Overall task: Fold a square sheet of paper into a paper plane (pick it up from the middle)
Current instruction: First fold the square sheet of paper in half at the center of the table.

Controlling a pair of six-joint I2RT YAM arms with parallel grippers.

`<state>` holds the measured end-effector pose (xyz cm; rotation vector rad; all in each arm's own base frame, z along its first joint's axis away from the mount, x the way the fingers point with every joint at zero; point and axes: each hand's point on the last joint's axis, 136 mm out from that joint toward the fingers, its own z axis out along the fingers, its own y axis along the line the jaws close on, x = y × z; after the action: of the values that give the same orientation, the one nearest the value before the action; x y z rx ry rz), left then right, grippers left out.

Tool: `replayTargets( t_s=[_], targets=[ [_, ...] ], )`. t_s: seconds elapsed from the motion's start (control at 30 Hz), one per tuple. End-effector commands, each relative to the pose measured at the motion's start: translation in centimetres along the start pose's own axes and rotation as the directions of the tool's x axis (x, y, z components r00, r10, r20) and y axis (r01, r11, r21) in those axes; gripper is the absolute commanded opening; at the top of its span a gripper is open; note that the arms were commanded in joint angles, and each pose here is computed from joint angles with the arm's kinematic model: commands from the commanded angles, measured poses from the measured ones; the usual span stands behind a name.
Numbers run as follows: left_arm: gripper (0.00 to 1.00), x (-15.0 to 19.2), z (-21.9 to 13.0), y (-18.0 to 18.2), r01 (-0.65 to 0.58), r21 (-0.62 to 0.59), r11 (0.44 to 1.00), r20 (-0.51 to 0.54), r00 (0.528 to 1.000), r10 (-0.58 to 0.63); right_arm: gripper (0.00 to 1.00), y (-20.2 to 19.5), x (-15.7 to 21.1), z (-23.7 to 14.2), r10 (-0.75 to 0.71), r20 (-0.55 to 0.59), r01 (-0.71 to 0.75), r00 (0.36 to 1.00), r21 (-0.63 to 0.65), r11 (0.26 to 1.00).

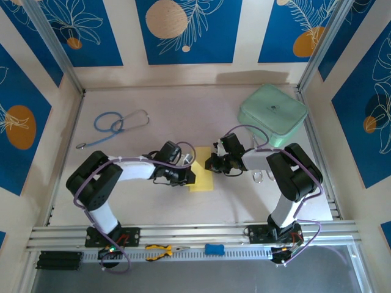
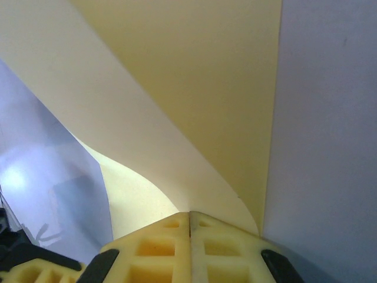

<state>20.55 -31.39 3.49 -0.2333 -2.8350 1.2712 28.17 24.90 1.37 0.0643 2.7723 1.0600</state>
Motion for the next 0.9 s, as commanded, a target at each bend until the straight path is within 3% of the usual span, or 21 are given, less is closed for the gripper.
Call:
replayTargets(
  t_s=[0.0, 0.2, 0.43, 0.6, 0.87],
  targets=[
    [0.05, 2.5, 0.4, 2.1, 0.03, -0.049, 0.998, -0.078, 0.996, -0.034, 0.0, -4.9, 3.5, 0.4, 0.095, -0.093, -0.078, 0.991, 0.169, 0.983],
    [0.05, 4.9, 0.2, 4.1, 0.048, -0.089, 0.995, -0.104, 0.993, -0.057, 0.0, -4.9, 3.4, 0.3, 0.083, -0.099, -0.065, 0.992, 0.172, 0.983],
    [0.05, 4.5, -1.2, 2.8, -0.012, -0.106, 0.994, -0.075, 0.997, 0.004, 0.0, -4.9, 3.4, 0.2, 0.08, -0.101, -0.062, 0.992, 0.173, 0.983],
    [0.05, 1.1, -3.0, 0.0, -0.066, -0.097, 0.993, 0.041, 0.997, 0.07, 0.0, -4.8, 3.4, 0.1, 0.065, -0.114, -0.045, 0.991, 0.168, 0.985],
    [0.05, -7.6, -3.0, -2.4, -0.067, -0.019, 0.998, 0.19, 0.979, 0.07, 0.0, -4.7, 3.3, 0.3, 0.07, -0.126, -0.049, 0.99, 0.159, 0.986]
  ],
)
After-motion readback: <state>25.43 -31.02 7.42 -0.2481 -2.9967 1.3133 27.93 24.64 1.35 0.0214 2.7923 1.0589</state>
